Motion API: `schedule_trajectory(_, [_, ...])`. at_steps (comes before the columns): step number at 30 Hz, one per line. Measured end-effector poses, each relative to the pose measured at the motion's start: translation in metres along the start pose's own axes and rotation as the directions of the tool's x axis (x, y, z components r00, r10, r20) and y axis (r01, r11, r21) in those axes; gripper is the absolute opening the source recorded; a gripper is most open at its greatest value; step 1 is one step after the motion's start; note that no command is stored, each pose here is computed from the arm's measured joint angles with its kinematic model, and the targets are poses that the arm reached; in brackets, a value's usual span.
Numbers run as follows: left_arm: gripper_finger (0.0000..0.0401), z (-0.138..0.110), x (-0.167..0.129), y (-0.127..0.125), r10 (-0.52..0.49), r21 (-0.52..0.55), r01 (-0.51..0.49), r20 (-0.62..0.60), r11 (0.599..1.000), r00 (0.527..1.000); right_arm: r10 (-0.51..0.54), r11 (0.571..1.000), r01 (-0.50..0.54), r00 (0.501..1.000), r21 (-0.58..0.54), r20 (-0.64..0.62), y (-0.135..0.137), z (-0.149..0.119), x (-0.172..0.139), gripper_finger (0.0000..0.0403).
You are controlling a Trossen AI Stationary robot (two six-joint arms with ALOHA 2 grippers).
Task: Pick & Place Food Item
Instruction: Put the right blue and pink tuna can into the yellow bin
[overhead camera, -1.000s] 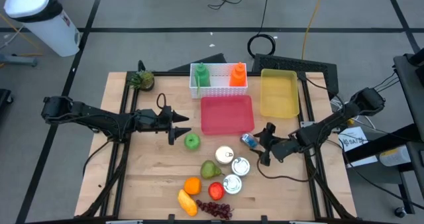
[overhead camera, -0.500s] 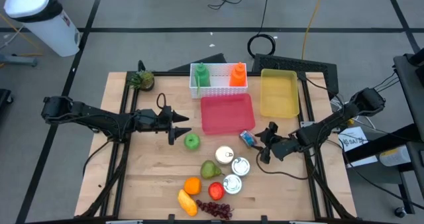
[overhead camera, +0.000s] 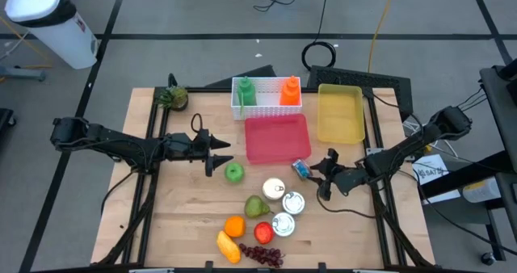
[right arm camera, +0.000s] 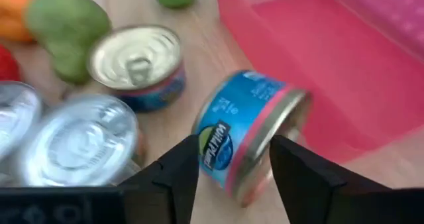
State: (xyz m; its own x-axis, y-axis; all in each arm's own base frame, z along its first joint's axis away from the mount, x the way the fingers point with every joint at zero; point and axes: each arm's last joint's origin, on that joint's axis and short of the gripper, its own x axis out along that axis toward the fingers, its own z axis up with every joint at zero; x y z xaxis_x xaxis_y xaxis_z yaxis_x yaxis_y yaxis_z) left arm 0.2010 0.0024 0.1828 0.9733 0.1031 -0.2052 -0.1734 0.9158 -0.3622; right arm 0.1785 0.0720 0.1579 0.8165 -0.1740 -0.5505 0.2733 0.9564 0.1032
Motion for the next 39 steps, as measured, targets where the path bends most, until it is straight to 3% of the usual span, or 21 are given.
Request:
schedule_trajectory(10, [0.0301,0.000,0.000,0.000,0.000,0.000,0.000,0.000,1.000,1.000,0.119,0.991,-0.132,0.958,0.036,0.260,0.013,0.029,-0.005,0.0171])
schedule_trajectory(17, [0.0301,0.000,0.000,0.000,0.000,-0.001,0.000,0.000,1.000,1.000,0.122,0.992,-0.099,0.922,-0.081,0.367,0.016,0.042,-0.009,0.0181])
schedule_trajectory(21, [0.0301,0.000,0.000,0.000,0.000,-0.002,0.000,0.000,1.000,1.000,0.095,0.993,-0.069,0.943,-0.091,0.319,0.022,0.053,-0.008,0.0220])
schedule_trajectory(25, [0.0301,0.000,0.000,0.000,0.000,-0.003,0.000,0.001,1.000,1.000,0.020,0.994,-0.001,0.985,-0.110,0.169,0.029,0.062,-0.001,0.0266])
schedule_trajectory(28, [0.0301,0.000,0.000,0.000,0.000,-0.003,0.000,0.000,1.000,1.000,0.064,0.984,-0.060,0.998,-0.168,0.019,0.037,0.060,0.007,0.0287])
schedule_trajectory(33, [0.0301,0.000,0.000,0.000,0.001,-0.003,-0.001,-0.001,1.000,1.000,0.167,0.964,-0.193,0.974,-0.181,-0.151,0.043,0.049,0.016,0.0284])
schedule_trajectory(39, [0.0301,0.000,0.000,0.000,0.000,-0.003,0.000,-0.001,1.000,1.000,0.107,0.978,-0.146,0.964,-0.147,-0.244,0.037,0.040,0.014,0.0260])
